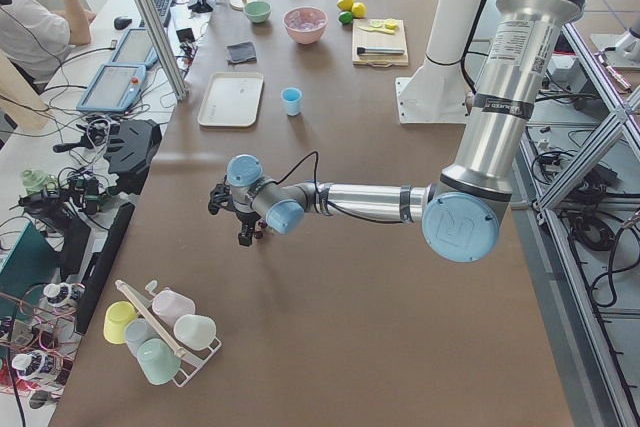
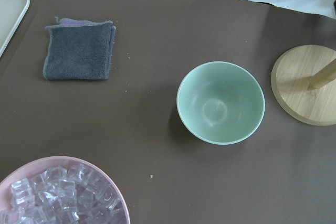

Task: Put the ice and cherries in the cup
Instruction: 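Lower the left gripper and close it on the cherry stems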

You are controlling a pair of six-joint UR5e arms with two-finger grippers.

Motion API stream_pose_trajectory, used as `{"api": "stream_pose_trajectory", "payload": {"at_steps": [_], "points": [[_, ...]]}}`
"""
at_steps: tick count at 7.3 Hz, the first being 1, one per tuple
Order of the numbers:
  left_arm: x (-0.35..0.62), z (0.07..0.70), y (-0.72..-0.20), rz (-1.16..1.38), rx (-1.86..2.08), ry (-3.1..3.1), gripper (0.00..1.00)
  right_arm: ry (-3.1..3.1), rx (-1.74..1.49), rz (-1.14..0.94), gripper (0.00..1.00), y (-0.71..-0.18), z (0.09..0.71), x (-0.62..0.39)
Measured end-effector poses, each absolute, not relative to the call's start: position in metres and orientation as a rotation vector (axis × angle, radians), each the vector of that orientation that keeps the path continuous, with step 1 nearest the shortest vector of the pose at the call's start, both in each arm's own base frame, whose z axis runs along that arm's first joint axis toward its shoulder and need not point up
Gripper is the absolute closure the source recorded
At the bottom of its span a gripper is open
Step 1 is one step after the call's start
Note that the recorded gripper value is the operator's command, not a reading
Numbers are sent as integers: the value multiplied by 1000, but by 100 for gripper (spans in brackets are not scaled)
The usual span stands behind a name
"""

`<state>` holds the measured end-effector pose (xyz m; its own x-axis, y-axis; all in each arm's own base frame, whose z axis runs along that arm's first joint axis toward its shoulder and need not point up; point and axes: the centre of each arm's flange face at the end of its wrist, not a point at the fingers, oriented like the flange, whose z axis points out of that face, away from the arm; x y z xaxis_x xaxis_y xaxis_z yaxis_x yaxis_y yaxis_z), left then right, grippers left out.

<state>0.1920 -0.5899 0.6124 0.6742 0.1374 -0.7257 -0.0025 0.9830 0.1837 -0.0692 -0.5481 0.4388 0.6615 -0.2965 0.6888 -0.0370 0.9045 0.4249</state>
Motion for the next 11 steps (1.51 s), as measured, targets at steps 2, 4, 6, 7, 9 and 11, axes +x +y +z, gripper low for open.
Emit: {"api": "stream_pose_trajectory", "payload": {"at_steps": [2, 4, 6, 7, 9, 11], "points": [[193, 616, -591, 77, 165, 825, 26, -839, 432, -152, 0, -551, 437, -70], [196, 620, -592, 80, 157, 823, 25, -827, 440, -148, 0, -554, 436, -70], [200, 618, -593, 85, 157, 824, 25, -823, 443, -147, 0, -554, 435, -69], [202, 618, -593, 88, 156, 824, 26, -823, 444, -148, 0, -554, 435, -70], [208, 620, -590, 97, 149, 823, 26, -823, 445, -148, 0, -553, 435, -69], [214, 623, -588, 105, 139, 821, 27, -815, 447, -144, 0, -551, 437, -68]]}}
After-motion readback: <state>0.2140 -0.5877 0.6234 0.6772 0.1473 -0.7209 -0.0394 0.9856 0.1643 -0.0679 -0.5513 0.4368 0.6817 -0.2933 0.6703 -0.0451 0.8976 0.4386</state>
